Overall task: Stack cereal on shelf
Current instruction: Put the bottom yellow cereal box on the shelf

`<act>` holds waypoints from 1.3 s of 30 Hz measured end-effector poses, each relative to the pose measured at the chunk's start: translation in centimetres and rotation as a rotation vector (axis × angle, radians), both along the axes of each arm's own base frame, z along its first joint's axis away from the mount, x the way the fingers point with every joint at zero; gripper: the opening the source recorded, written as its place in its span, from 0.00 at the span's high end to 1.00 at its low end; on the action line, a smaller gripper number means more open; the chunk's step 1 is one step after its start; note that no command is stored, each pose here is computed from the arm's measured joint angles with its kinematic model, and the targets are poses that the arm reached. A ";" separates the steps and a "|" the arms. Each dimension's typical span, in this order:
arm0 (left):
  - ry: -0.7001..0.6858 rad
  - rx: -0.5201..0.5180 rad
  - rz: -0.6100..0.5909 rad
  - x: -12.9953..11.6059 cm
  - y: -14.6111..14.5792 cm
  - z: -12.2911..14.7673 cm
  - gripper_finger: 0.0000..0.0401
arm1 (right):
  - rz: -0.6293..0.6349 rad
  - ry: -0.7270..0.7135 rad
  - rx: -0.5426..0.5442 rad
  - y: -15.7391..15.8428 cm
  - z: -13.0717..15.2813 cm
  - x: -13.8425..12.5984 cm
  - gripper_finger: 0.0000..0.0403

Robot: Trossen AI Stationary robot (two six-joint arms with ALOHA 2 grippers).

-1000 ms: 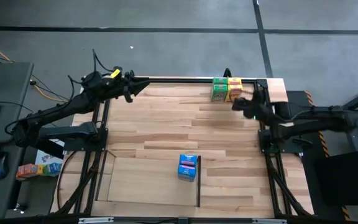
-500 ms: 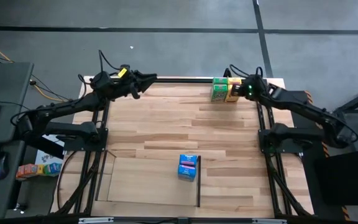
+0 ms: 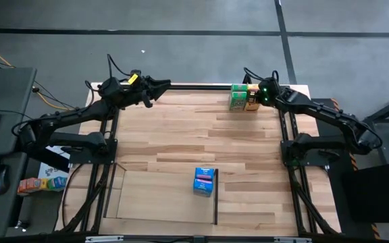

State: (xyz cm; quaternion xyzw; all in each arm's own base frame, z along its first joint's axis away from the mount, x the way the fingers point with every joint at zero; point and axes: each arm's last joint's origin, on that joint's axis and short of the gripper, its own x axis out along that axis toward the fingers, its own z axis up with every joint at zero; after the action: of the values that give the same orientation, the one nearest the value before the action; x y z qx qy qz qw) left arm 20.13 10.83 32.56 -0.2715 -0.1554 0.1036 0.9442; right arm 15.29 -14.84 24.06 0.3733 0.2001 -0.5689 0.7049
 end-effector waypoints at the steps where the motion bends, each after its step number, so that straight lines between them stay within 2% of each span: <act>1: 0.000 0.000 0.000 0.0 0.0 0.0 0.61 | -0.004 -0.011 -0.005 0.0 0.1 0.0 1.00; 16: 0.010 0.033 0.007 0.0 0.0 0.0 0.61 | -0.049 0.038 -0.017 -1.2 -1.3 1.1 1.00; 33: 0.010 0.032 0.006 0.0 0.0 0.0 0.61 | 0.243 0.226 0.058 -0.1 -1.6 0.3 1.00; 39: 0.010 0.032 0.006 0.0 0.0 0.0 0.61 | 0.236 0.219 0.066 -0.4 -1.6 0.0 1.00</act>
State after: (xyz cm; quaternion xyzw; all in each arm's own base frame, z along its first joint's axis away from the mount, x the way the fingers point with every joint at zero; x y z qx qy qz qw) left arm 20.12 10.83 32.57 -0.2551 -0.1531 0.1053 0.9489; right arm 15.33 -15.23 22.46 0.3059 0.3367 -0.5126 0.7282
